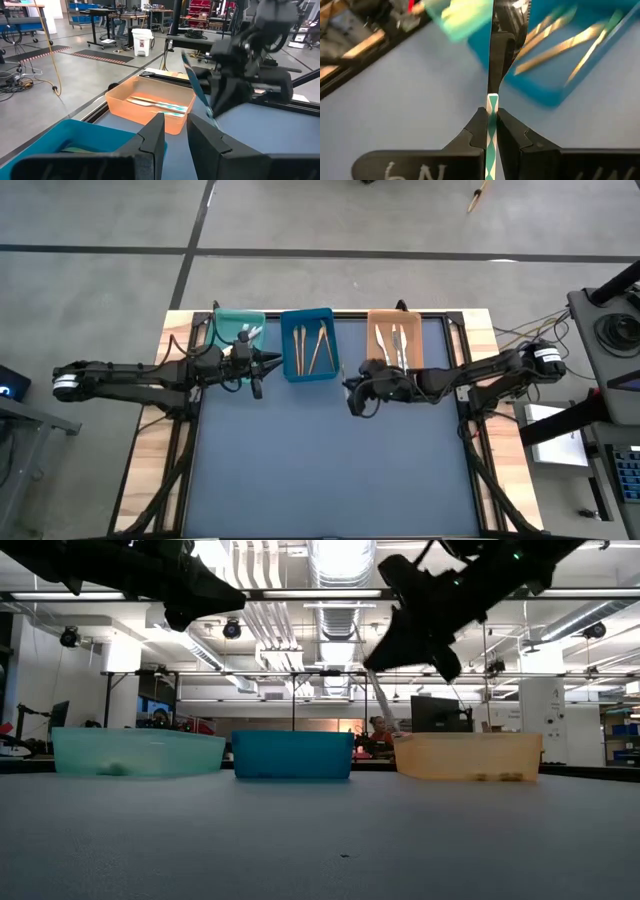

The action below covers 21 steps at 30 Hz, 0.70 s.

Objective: Sort silverware by color (type)
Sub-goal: Put the white patterned table knife into the orange bin

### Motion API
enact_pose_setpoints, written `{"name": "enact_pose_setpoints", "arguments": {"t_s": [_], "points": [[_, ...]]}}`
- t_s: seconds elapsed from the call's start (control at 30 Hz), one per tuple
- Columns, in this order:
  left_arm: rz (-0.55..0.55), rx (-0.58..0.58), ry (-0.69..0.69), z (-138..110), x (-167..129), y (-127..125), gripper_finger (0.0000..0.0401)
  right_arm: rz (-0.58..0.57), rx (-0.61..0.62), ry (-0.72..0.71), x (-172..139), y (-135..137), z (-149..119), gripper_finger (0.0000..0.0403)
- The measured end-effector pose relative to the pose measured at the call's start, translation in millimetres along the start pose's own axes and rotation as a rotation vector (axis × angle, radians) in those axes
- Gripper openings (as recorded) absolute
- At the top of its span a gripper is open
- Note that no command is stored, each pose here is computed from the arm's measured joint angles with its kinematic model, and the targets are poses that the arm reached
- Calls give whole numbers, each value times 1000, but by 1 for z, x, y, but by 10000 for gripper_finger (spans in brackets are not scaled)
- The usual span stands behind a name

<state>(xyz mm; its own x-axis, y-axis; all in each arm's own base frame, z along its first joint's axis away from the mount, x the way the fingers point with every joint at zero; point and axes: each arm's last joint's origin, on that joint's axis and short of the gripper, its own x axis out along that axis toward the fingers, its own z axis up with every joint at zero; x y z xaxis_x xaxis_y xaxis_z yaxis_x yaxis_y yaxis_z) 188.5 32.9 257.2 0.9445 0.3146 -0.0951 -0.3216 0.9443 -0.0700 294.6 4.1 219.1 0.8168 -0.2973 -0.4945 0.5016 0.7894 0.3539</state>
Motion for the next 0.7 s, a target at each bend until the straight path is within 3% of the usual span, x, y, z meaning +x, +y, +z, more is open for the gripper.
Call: {"name": "enact_pose_setpoints", "arguments": {"t_s": [0.17, 0.33, 0.7], "points": [[0, 0, 0, 0, 0, 0, 64, -88, -115, -159, -3, 9, 34, 13], [0, 0, 0, 0, 0, 0, 64, -146, -138, -245, -10, 12, 80, 13], [0, 12, 0, 0, 0, 0, 64, -365, -104, -159, -33, -20, 150, 13]]}}
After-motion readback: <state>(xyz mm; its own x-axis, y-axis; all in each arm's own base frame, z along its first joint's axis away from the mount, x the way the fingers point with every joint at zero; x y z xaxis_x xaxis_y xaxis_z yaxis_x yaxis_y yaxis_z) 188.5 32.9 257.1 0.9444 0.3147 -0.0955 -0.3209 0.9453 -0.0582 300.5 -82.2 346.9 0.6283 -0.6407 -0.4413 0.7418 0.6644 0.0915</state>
